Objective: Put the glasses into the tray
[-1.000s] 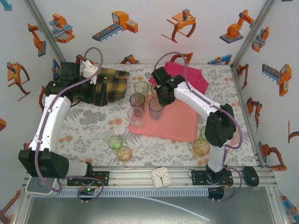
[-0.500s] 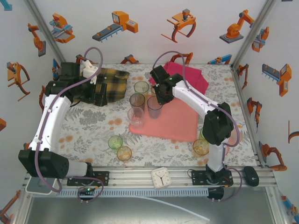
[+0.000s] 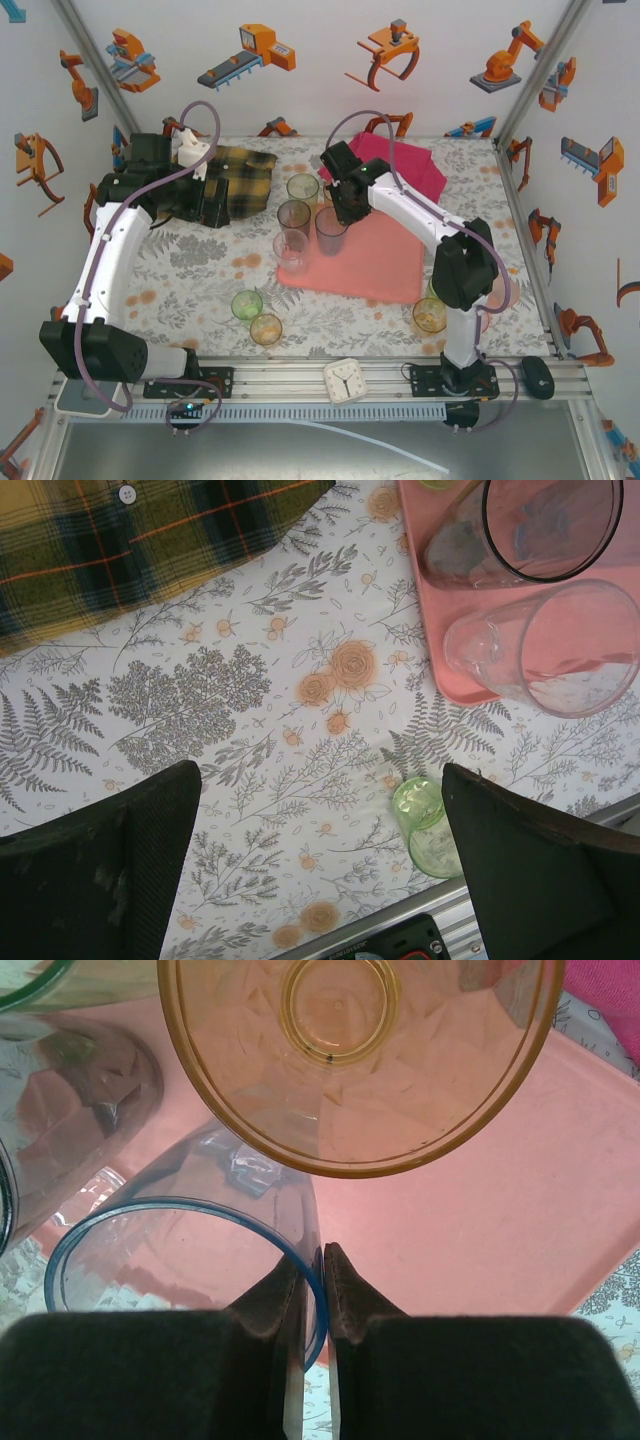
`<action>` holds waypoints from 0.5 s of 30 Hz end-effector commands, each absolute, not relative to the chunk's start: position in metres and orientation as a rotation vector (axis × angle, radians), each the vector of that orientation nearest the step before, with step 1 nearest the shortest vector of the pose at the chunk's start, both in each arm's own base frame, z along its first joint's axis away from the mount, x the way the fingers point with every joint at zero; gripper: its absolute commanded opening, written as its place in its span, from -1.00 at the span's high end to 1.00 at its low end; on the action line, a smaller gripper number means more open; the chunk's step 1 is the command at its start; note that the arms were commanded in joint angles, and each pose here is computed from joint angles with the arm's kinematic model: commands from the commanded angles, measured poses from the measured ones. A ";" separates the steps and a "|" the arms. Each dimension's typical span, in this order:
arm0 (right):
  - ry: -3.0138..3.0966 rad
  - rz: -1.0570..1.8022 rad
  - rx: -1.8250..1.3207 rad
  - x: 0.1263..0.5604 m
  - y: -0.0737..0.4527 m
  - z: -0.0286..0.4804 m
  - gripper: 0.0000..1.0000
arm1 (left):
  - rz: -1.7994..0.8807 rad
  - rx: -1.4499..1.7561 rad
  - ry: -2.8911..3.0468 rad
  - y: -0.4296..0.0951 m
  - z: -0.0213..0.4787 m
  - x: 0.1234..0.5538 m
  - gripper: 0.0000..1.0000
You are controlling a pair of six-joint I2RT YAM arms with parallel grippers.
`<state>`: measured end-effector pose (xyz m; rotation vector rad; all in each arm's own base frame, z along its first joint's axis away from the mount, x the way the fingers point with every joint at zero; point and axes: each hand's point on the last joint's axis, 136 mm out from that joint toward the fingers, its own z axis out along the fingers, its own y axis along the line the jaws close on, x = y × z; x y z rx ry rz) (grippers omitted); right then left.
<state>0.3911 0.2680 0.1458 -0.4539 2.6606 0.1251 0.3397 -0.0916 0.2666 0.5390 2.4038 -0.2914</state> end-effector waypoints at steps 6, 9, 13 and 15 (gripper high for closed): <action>2.626 0.148 -0.454 0.396 0.271 0.161 0.42 | -0.308 0.548 2.372 -0.093 0.278 0.332 -0.97; 2.623 0.150 -0.453 0.396 0.271 0.163 0.34 | -0.309 0.547 2.368 -0.093 0.279 0.332 -0.96; 2.618 0.156 -0.455 0.394 0.270 0.170 0.26 | -0.308 0.547 2.363 -0.093 0.281 0.333 -0.96; 2.613 0.166 -0.452 0.392 0.269 0.176 0.22 | -0.305 0.551 2.360 -0.093 0.283 0.332 -0.96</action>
